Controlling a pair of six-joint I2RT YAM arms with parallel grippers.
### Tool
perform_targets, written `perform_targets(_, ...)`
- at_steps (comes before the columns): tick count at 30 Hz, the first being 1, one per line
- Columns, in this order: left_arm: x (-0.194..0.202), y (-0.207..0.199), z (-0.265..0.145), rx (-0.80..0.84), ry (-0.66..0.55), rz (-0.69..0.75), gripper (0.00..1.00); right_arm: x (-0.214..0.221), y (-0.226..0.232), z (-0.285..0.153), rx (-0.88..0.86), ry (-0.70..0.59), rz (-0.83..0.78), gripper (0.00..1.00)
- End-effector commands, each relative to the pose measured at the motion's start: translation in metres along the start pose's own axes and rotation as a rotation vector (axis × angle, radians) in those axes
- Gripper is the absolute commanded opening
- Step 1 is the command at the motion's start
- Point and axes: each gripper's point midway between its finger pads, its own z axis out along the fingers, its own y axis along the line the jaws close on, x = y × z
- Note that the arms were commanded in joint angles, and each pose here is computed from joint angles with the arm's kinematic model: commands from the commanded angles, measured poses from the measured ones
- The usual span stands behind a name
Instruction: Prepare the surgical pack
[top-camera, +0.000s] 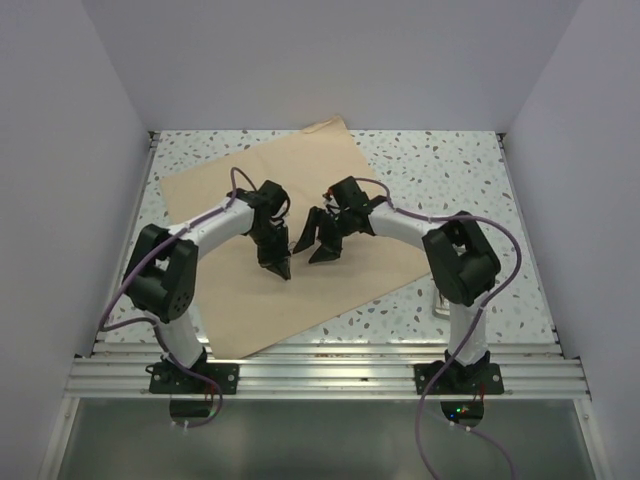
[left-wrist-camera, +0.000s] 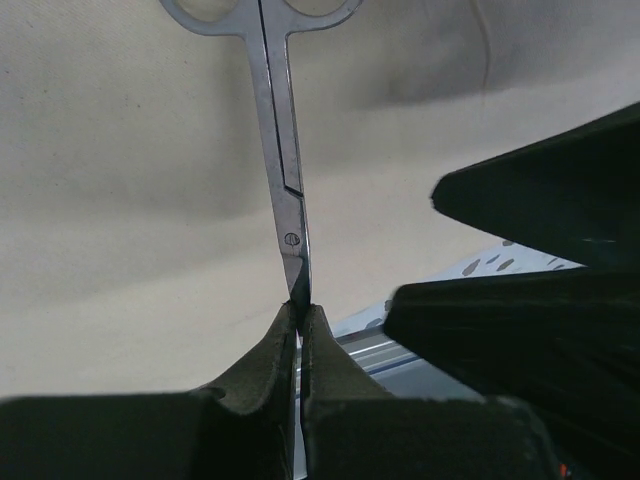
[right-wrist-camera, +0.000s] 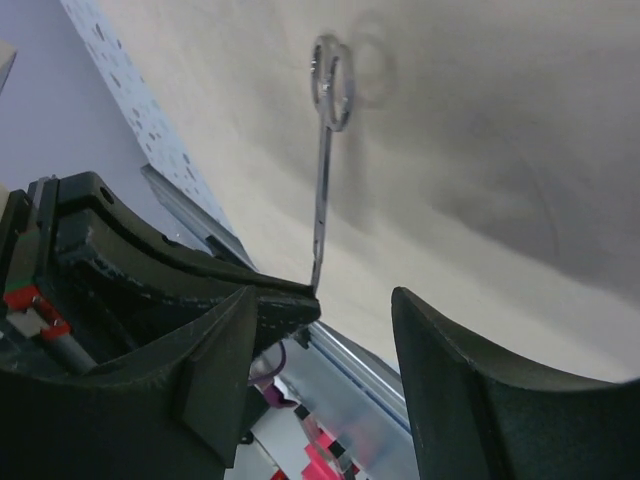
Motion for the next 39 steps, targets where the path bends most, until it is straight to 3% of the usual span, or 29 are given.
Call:
perform_targets(1, -0.001, -0.016, -0.014, 0.083, -0.049, 0.062, 0.0, 0.0, 0.03, 0.01, -0.06, 0.021, 0.001, 0.6)
perform_targets(7, 0.006, -0.015, -0.013, 0.105, -0.039, 0.063, 0.0, 0.013, 0.029, 0.038, -0.033, 0.083, 0.002, 0.59)
perform_targets(14, 0.01, -0.016, -0.014, 0.129, -0.04, 0.074, 0.0, 0.02, 0.023, 0.056, -0.023, 0.111, 0.03, 0.5)
perform_targets(18, 0.012, -0.017, -0.014, 0.147, -0.041, 0.079, 0.0, 0.019, 0.025, 0.057, -0.029, 0.106, 0.028, 0.4)
perform_targets(21, 0.015, -0.018, -0.014, 0.162, -0.038, 0.088, 0.0, 0.018, 0.025, 0.056, -0.02, 0.109, 0.023, 0.22)
perform_targets(22, 0.016, -0.017, -0.014, 0.163, -0.035, 0.092, 0.0, 0.018, 0.026, 0.053, -0.019, 0.106, 0.002, 0.06)
perform_targets(24, 0.018, -0.017, -0.013, 0.168, -0.025, 0.108, 0.0, 0.016, 0.024, 0.047, 0.013, 0.104, -0.012, 0.0)
perform_targets(27, 0.014, -0.026, -0.023, 0.22, -0.072, 0.15, 0.25, 0.004, 0.018, 0.025, 0.059, 0.054, -0.088, 0.0)
perform_targets(28, 0.01, -0.027, -0.028, 0.233, -0.095, 0.156, 0.39, -0.001, 0.003, 0.012, 0.11, 0.048, -0.103, 0.0)
perform_targets(31, 0.0, -0.032, -0.041, 0.276, -0.164, 0.186, 0.53, -0.017, -0.019, -0.029, 0.181, -0.006, -0.129, 0.0)
perform_targets(35, -0.004, -0.028, -0.04, 0.297, -0.174, 0.236, 0.54, -0.025, -0.054, -0.099, 0.264, -0.075, -0.148, 0.0)
perform_targets(39, 0.0, -0.026, -0.03, 0.322, -0.166, 0.273, 0.54, -0.028, -0.12, -0.175, 0.328, -0.114, -0.03, 0.0)
